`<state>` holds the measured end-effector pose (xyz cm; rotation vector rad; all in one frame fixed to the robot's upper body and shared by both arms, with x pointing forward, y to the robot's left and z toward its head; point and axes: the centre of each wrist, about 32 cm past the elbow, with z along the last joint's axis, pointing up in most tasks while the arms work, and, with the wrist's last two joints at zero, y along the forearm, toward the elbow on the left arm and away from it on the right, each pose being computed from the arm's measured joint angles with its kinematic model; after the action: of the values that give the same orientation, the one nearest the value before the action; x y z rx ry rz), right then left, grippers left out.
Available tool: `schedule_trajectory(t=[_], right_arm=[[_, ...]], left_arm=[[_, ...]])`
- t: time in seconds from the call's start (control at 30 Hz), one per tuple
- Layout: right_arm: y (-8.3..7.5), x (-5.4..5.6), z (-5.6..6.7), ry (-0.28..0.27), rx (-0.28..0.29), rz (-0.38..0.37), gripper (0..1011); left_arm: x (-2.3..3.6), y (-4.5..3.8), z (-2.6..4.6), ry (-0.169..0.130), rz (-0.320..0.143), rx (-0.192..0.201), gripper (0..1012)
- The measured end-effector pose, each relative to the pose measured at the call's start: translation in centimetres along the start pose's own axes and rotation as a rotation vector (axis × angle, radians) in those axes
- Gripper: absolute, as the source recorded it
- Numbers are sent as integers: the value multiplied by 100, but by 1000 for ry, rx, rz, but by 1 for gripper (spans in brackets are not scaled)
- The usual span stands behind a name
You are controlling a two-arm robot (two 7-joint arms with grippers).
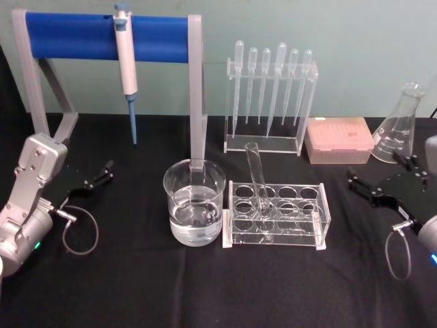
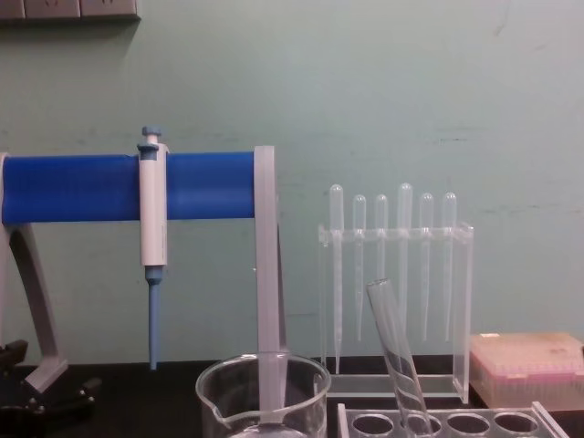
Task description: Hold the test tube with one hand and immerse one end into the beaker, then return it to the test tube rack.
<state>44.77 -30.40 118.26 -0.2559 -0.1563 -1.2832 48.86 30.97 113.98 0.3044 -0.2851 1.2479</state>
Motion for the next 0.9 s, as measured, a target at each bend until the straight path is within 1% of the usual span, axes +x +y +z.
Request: schedule_trajectory(t=[0.03, 0.07, 0.13, 0.17, 0.3, 0.47, 0.9], right_arm=[[18, -1, -56, -2, 11, -19, 1004], [51, -10, -158, -4, 31, -51, 1004], [75, -25, -240, -7, 50, -75, 1004], [100, -44, -323, -4, 62, -88, 1004], [148, -107, -455, 1, 70, -88, 1004], [187, -146, -482, 10, 55, -68, 1004], [185, -145, -491, 7, 61, -71, 1004]], left_arm=[[0, 0, 0, 0, 0, 0, 1000], [0, 0, 0, 0, 0, 0, 1000], [0, 0, 0, 0, 0, 0, 1000], [0, 0, 0, 0, 0, 0, 1000], [0, 0, 0, 0, 0, 0, 1000], [0, 0, 0, 0, 0, 0, 1000], [0, 0, 0, 0, 0, 0, 1000]])
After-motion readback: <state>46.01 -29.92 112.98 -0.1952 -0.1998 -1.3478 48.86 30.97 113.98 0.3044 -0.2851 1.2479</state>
